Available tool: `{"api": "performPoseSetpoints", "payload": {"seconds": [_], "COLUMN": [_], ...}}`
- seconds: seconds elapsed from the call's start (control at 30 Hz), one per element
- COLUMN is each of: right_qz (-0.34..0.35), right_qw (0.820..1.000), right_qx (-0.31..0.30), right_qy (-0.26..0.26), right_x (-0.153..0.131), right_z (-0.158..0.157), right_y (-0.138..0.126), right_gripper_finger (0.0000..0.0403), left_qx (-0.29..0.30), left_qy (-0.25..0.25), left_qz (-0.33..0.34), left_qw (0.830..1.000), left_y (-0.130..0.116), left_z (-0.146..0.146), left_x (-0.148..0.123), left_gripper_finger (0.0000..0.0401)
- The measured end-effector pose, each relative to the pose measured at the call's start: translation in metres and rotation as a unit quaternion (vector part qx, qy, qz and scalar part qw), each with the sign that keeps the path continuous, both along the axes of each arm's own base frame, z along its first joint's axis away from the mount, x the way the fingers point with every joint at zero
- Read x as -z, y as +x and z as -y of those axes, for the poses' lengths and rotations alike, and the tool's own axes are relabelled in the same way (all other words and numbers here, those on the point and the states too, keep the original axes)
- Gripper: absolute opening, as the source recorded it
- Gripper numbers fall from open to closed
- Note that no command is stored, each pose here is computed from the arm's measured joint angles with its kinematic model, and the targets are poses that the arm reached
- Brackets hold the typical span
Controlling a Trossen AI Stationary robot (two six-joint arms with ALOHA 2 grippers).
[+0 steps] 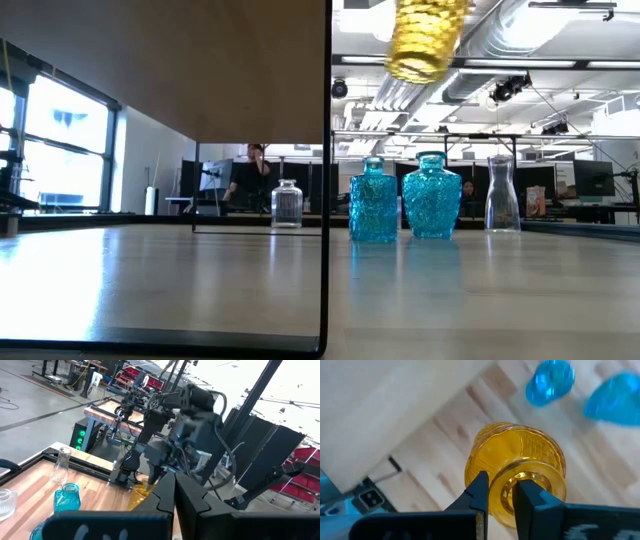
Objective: Sort vases onto shelf
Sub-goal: Put the yellow vase on the shelf to align with the other yellow vase
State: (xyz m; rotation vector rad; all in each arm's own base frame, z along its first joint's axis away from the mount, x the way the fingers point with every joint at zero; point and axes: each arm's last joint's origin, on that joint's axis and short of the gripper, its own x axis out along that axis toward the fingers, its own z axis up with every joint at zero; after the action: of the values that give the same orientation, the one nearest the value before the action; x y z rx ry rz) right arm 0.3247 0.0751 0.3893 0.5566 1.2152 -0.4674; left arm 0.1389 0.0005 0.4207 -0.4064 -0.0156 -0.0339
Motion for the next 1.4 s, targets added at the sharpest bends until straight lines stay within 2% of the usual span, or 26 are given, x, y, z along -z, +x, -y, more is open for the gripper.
{"api": "performPoseSetpoints", "payload": {"seconds": [0.17,0.4,0.57,0.97,1.2,1.27,1.4], "right_qz": [0.037,0.115,0.105,0.095,0.094,0.101,0.107], "right_qw": [0.998,0.986,0.983,0.971,0.968,0.967,0.965], "right_qx": [-0.053,-0.118,-0.15,-0.219,-0.233,-0.234,-0.238], "right_qy": [-0.017,-0.02,-0.015,-0.01,-0.009,-0.011,-0.012], "right_x": [-0.013,-0.025,-0.017,0.004,0.01,0.009,0.01], "right_z": [0.023,0.052,0.066,0.068,0.068,0.068,0.068], "right_y": [0.013,0.033,0.042,0.062,0.068,0.07,0.072], "right_gripper_finger": [0.0026,0.0026,0.0027,0.0028,0.0028,0.0028,0.0028], "left_qx": [-0.003,-0.017,-0.027,-0.047,-0.047,-0.048,-0.052], "left_qy": [0.0,-0.006,-0.015,-0.027,-0.038,-0.05,-0.08], "left_qz": [-0.002,-0.007,-0.008,-0.028,-0.039,-0.057,-0.141], "left_qw": [1.0,1.0,0.999,0.998,0.997,0.996,0.985], "left_y": [0.0,0.0,0.0,0.004,0.008,0.009,0.006], "left_z": [0.0,-0.001,-0.002,-0.003,-0.003,-0.003,-0.003], "left_x": [0.0,0.001,0.002,0.006,0.008,0.012,0.028], "left_gripper_finger": [0.0001,0.0001,0.0001,0.0001,0.0001,0.0001,0.0001]}}
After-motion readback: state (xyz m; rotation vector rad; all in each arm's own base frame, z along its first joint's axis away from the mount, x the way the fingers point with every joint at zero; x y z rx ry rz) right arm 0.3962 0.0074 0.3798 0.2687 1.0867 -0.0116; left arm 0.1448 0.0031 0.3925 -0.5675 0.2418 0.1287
